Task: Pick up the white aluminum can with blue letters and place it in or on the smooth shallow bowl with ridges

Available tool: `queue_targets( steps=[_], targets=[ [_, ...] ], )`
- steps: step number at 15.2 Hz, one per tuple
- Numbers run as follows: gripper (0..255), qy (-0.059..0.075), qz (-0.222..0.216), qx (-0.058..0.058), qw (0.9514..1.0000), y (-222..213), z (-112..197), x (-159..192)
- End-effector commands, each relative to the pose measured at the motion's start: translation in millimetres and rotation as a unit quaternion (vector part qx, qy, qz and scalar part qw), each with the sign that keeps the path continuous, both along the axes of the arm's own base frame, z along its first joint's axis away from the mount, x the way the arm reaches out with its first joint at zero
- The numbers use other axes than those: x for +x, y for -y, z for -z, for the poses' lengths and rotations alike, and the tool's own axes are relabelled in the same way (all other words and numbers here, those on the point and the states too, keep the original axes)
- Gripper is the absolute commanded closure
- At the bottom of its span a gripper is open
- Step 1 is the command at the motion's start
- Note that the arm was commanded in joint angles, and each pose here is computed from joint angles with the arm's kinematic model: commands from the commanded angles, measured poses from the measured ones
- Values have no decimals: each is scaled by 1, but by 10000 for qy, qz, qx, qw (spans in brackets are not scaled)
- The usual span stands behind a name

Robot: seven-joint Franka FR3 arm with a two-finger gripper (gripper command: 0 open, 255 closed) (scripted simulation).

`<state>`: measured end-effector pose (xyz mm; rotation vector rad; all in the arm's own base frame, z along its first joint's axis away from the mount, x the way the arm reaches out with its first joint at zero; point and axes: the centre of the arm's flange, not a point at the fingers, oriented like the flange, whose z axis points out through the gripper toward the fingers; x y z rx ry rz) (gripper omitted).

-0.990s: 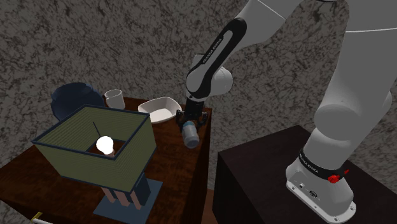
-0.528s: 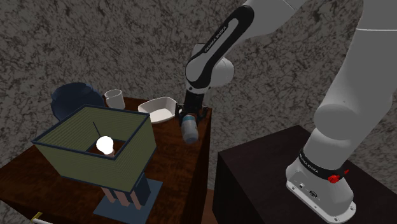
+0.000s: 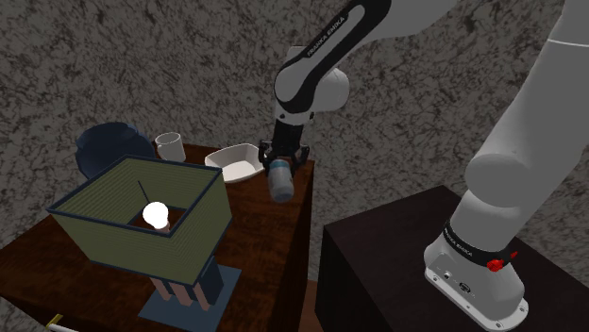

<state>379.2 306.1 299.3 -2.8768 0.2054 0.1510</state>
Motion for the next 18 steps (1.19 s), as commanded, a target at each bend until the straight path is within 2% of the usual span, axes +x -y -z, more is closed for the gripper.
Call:
queue_targets(
  steps=[1, 7, 18],
  targets=[
    [255, 0, -1, 0, 10000, 0, -12, 0],
    [255, 0, -1, 0, 10000, 0, -43, 0],
    [255, 0, -1, 0, 10000, -50, -47, 136]
  ],
)
